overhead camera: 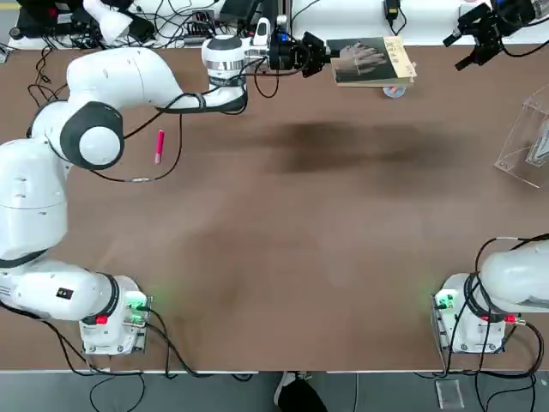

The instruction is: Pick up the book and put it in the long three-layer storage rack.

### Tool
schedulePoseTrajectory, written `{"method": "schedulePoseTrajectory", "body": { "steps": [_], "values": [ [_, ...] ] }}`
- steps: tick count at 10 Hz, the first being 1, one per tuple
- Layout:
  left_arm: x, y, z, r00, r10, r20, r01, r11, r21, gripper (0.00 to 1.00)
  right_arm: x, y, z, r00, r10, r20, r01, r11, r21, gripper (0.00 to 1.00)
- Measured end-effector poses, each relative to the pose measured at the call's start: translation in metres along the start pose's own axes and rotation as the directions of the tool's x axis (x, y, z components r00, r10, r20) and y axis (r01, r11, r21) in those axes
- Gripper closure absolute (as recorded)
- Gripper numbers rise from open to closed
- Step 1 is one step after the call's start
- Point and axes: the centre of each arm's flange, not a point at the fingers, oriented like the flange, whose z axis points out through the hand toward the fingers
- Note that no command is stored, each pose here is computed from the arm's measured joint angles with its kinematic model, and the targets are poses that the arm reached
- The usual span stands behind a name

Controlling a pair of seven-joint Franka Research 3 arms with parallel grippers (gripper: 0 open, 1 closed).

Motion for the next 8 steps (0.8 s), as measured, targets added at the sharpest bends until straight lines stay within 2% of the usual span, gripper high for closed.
{"method": "schedulePoseTrajectory", "body": {
  "steps": [8],
  "values": [
    [0.000,-0.003,0.000,1.000,0.001,-0.001,-0.001,1.000,0.007,0.99,0.030,0.054,0.033,1.000,-0.026,0.000,0.026,0.972,0.232,0.00]
  ]
}}
